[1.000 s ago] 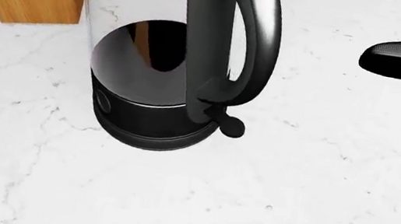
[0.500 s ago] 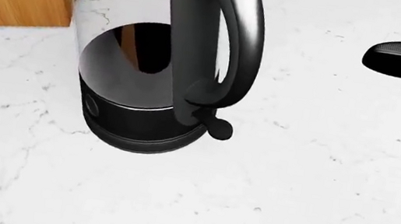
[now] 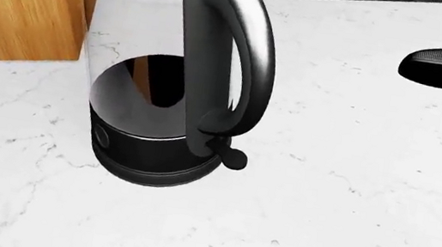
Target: Press the button to open the lid of the electric kettle.
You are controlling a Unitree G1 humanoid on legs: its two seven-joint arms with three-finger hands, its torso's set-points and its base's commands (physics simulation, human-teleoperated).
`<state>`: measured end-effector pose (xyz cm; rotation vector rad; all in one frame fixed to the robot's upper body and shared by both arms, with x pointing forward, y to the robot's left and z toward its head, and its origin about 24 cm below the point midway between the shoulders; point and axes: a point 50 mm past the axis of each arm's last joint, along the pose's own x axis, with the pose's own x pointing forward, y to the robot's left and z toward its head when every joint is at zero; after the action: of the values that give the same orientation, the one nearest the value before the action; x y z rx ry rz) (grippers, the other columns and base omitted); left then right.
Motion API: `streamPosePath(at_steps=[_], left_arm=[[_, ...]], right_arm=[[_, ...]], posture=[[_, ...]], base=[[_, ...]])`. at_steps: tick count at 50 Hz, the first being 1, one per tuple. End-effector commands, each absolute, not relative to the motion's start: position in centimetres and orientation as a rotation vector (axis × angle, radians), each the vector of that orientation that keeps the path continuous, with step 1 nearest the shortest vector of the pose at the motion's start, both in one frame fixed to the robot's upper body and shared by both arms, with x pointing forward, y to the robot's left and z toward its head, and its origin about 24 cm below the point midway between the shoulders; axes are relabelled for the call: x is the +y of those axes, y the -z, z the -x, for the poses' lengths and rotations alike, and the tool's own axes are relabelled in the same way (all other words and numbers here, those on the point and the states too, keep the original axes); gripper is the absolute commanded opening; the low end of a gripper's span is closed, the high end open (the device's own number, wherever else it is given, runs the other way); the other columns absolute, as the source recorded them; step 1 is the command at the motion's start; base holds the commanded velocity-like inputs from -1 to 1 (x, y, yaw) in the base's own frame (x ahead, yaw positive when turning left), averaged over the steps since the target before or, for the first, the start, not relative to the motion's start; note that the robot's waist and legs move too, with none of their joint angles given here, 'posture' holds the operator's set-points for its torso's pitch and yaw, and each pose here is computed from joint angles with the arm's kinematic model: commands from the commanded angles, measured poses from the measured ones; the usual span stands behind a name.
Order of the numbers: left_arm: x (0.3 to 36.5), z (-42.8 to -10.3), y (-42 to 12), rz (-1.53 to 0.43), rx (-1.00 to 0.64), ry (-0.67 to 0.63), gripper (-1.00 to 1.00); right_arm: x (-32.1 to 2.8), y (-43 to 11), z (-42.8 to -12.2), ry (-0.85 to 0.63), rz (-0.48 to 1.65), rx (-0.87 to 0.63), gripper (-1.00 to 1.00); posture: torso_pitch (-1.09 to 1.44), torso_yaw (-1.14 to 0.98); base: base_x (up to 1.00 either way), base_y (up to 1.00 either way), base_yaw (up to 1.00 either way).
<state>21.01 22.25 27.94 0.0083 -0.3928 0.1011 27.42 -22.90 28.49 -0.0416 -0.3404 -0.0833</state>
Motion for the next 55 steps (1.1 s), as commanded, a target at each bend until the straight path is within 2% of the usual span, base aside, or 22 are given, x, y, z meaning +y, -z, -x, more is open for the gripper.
streamPosePath(at_steps=[1,39,55], left_arm=[[22.3,-20.6,-28.9,-0.015,-0.456,-0.108,1.0],[22.2,-20.5,-28.9,-0.014,-0.465,-0.101,1.0],[22.0,-20.7,-28.7,-0.031,-0.455,-0.103,1.0]], right_arm=[[-22.8,-29.9,-26.8,0.084,0.052,-0.419,1.0],[-22.7,-29.8,-26.9,0.08,0.057,-0.412,1.0],[-21.6,-30.7,-29.6,0.047,0.1,-0.411,1.0]], posture=[[-0.21,0.0],[-0.42,0.0],[-0.42,0.0]], base=[[0.0,0.0,0.0],[0.0,0.0,0.0],[0.0,0.0,0.0]])
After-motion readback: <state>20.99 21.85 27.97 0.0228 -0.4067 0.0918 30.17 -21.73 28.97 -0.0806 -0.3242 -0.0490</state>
